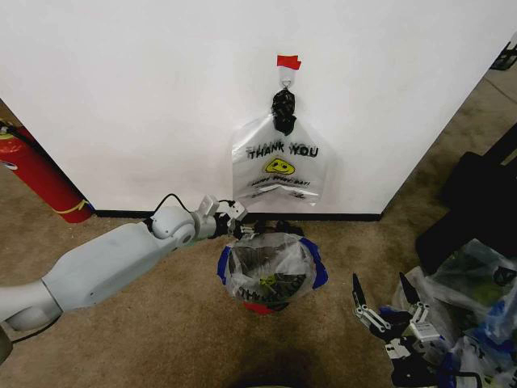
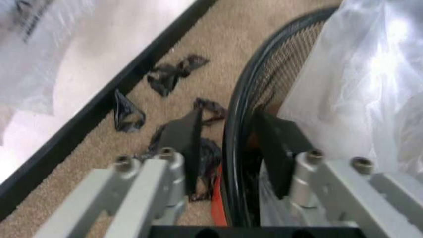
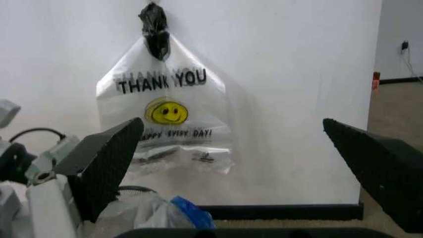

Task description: Pick up the garbage bag from the wall and place it over the trash bin.

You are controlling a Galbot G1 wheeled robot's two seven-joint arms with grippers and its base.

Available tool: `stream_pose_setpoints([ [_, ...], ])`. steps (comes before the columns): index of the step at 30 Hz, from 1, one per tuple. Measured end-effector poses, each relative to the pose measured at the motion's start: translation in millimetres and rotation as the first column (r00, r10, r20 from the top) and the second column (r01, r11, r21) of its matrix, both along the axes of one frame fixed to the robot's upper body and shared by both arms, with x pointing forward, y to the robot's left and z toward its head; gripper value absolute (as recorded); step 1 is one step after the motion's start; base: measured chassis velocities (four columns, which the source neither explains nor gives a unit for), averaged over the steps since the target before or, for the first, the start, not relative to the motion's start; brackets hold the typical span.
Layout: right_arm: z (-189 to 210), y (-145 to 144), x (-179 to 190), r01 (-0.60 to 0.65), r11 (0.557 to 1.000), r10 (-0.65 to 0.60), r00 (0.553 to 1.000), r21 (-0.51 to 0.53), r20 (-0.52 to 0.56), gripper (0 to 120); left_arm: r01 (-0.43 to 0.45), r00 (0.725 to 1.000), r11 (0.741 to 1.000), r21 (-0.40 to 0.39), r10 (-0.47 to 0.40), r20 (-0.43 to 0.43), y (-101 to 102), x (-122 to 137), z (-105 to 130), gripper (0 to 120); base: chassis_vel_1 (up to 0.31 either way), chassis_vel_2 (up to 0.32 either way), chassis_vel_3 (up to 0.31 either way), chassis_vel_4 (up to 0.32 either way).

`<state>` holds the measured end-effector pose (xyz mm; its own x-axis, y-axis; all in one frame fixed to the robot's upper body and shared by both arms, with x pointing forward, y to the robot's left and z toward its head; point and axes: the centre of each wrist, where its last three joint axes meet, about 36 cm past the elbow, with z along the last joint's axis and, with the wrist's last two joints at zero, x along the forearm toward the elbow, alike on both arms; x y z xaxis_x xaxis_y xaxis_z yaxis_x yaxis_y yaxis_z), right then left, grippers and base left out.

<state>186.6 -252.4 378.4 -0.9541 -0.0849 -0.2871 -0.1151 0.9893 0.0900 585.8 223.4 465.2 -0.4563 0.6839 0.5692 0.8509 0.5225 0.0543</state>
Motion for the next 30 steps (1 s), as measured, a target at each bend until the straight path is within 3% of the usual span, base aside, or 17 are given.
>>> stream_pose_setpoints([
  [1,0,0,0,0.000,1.000,0.000,1.000,0.000,0.000,100,0.000,1.000,1.000,0.000,0.000,0.000,0,0,0,30,0.000,0.000,0.000,0.000],
  [6,2,1,1,0.006,1.000,-0.006,1.000,0.004,0.003,100,-0.001,1.000,1.000,0.030,0.001,-0.012,-1,4,-5,7,0.000,0.000,0.000,0.000],
  [15,-1,0,2,0.010,1.000,-0.010,1.000,0.002,-0.006,100,-0.025,0.999,1.000,0.005,0.025,-0.032,-4,-1,2,3,0.000,0.000,0.000,0.000],
  [17,-1,0,2,0.008,1.000,-0.008,1.000,0.002,-0.007,100,-0.054,0.998,0.999,-0.006,0.054,-0.031,-5,-3,6,3,0.000,0.000,0.000,0.000],
  [20,1,0,5,0.007,1.000,-0.007,1.000,0.004,-0.016,100,-0.165,0.986,0.986,-0.021,0.164,-0.030,-7,-12,21,3,0.000,0.000,0.000,0.000],
  [22,4,-1,11,0.022,1.000,-0.022,0.999,0.010,-0.034,100,-0.257,0.965,0.965,-0.047,0.253,-0.064,-6,-33,32,3,0.000,0.000,0.000,0.000],
  [23,4,-1,11,0.022,1.000,-0.022,0.999,0.010,-0.034,100,-0.257,0.965,0.965,-0.047,0.253,-0.064,-6,-33,32,3,0.000,0.000,0.000,0.000],
  [27,9,-2,21,0.043,0.999,-0.040,0.995,0.029,-0.090,100,-0.366,0.928,0.926,-0.091,0.356,-0.114,2,-72,35,3,0.000,0.000,0.000,0.000],
  [30,11,-1,28,0.044,0.999,-0.040,0.992,0.028,-0.117,100,-0.497,0.867,0.857,-0.137,0.483,-0.124,20,-98,48,3,0.000,0.000,0.000,0.000],
])
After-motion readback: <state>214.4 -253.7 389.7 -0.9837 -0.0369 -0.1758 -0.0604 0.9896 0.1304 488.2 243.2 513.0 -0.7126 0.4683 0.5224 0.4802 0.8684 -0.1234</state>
